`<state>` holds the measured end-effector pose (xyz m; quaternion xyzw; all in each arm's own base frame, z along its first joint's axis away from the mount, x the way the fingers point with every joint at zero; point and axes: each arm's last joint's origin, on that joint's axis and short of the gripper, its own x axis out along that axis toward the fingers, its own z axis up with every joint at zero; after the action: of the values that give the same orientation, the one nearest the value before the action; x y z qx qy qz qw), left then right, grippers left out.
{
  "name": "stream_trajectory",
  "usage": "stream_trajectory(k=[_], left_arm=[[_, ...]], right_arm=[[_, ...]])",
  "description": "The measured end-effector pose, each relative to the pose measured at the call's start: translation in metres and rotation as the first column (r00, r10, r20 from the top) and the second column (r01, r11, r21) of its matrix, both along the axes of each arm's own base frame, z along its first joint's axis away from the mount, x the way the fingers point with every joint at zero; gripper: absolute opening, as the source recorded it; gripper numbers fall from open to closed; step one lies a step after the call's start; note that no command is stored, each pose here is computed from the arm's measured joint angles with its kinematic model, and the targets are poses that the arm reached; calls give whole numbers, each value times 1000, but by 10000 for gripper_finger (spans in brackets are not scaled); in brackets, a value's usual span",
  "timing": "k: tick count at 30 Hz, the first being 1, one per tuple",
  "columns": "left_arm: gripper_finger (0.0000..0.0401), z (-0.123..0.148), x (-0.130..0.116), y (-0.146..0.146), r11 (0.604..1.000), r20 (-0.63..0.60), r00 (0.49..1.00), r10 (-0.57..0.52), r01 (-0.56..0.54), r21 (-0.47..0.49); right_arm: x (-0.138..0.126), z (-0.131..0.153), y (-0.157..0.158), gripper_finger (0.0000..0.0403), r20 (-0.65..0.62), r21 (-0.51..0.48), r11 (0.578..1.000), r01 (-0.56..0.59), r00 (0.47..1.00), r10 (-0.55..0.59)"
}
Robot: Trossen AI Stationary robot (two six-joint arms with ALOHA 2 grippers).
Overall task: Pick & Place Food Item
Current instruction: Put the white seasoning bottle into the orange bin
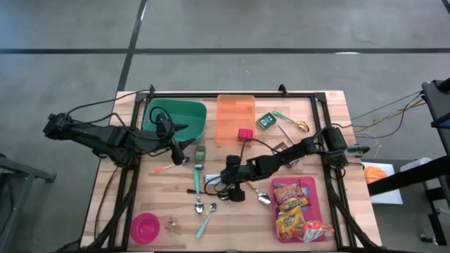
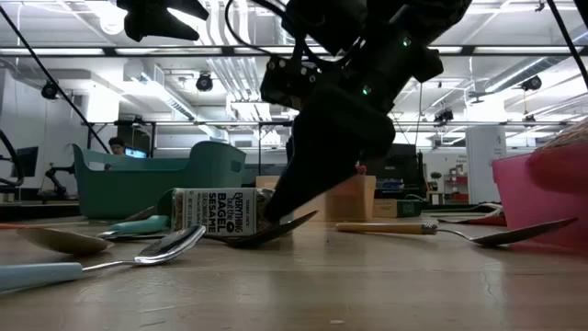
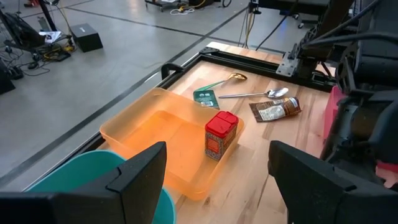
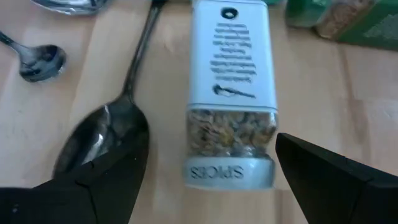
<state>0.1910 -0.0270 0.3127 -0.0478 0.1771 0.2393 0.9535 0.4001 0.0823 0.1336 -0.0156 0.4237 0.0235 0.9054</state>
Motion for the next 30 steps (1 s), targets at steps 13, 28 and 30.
stream_trajectory(k=[13,28,30], left_arm=[[285,-1,1,0,1000,0,1000,2,-2,-6],[285,-1,2,-1,1000,-5,1000,-8,7,-10],[285,-2,2,-1,1000,-10,1000,-8,8,-9]], right_arm=[[0,0,0,308,8,1,1000,-1,1000,1],[-1,-1,-1,176,10,-2,1000,1,1000,-1],[-2,-2,-1,177,8,-2,1000,1,1000,-1]])
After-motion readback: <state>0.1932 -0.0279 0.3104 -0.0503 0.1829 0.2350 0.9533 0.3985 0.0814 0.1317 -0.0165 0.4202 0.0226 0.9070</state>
